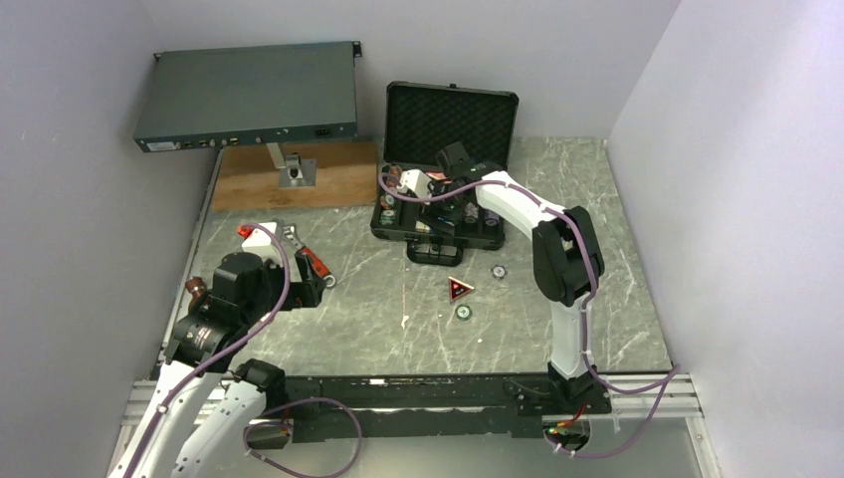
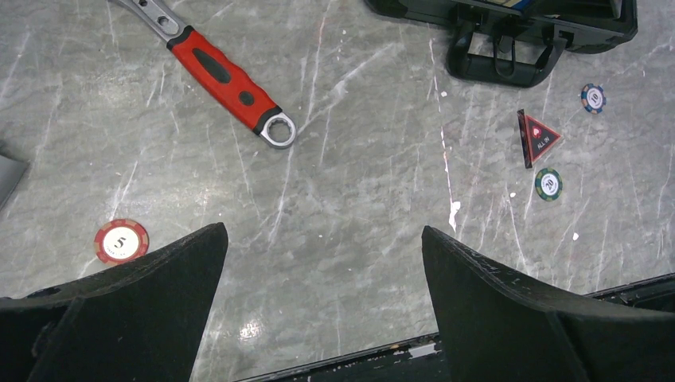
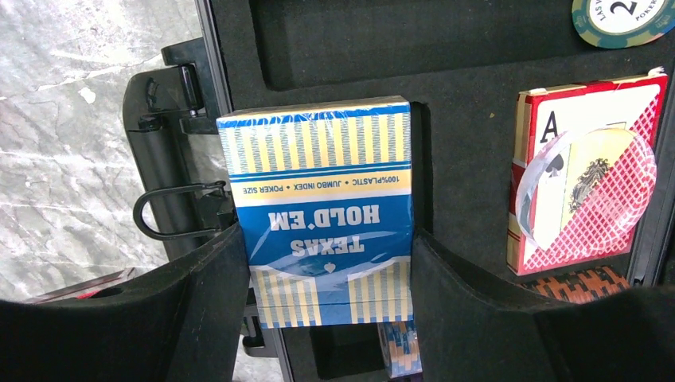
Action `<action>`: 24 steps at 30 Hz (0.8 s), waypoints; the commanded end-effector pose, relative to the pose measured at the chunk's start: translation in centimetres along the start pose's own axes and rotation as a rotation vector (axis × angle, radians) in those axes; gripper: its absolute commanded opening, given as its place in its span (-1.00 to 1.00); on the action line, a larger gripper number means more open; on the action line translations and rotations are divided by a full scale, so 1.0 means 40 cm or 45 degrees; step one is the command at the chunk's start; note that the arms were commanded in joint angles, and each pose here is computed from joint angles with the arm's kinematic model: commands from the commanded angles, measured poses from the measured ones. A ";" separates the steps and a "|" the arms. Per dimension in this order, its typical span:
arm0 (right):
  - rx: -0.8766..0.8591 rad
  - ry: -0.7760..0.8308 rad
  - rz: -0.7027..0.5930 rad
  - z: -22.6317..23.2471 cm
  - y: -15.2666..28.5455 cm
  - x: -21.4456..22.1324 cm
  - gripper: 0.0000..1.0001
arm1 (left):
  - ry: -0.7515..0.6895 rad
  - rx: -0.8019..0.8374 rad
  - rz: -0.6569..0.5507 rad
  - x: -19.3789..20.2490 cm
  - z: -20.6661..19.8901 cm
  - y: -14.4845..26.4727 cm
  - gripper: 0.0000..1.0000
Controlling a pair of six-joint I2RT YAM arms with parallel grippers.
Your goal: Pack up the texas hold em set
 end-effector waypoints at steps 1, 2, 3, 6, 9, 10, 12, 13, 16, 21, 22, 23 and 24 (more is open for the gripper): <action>0.124 0.048 -0.011 -0.070 0.020 -0.007 -1.00 | -0.010 0.019 -0.047 -0.019 -0.005 -0.004 0.98; 0.141 0.047 -0.015 -0.079 0.020 -0.013 -1.00 | -0.010 0.019 -0.045 -0.018 -0.005 -0.005 0.98; 0.160 0.044 -0.022 -0.087 0.020 -0.018 -1.00 | -0.010 0.021 -0.046 -0.019 -0.005 -0.004 0.98; 0.189 0.045 -0.038 -0.102 0.021 -0.030 -1.00 | -0.012 0.022 -0.041 -0.018 -0.005 -0.006 0.98; 0.236 0.029 -0.052 -0.122 0.019 -0.039 -1.00 | -0.010 0.022 -0.038 -0.017 -0.006 -0.007 0.98; 0.254 0.019 -0.050 -0.129 0.017 -0.039 -1.00 | -0.010 0.022 -0.038 -0.017 -0.005 -0.007 0.98; 0.273 0.015 -0.052 -0.138 0.017 -0.044 -1.00 | -0.010 0.021 -0.037 -0.017 -0.006 -0.007 0.98; 0.280 0.007 -0.064 -0.141 0.016 -0.048 -1.00 | -0.010 0.020 -0.034 -0.017 -0.005 -0.008 0.98; 0.293 -0.013 -0.091 -0.148 0.024 -0.064 -1.00 | -0.009 0.017 -0.033 -0.017 -0.005 -0.008 0.98; 0.297 0.012 -0.124 -0.149 0.053 -0.080 -1.00 | -0.006 0.010 -0.031 -0.017 -0.003 -0.008 0.98; 0.293 0.009 -0.123 -0.147 0.052 -0.079 -1.00 | -0.006 0.010 -0.030 -0.017 -0.003 -0.009 0.98; 0.284 0.004 -0.123 -0.145 0.051 -0.077 -1.00 | -0.007 0.010 -0.031 -0.017 -0.003 -0.009 0.98; 0.268 -0.002 -0.123 -0.138 0.048 -0.076 -1.00 | -0.007 0.012 -0.030 -0.017 -0.003 -0.010 0.98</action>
Point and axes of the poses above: each gripper's point midway between its finger pads, its own y axis back along the fingers, its own z axis along the line the jaws close on, x = y × z, the point moved 6 cm from there along y, back along the fingers, and after that the axes turned 7 degrees about -y, right-handed, at the moved point
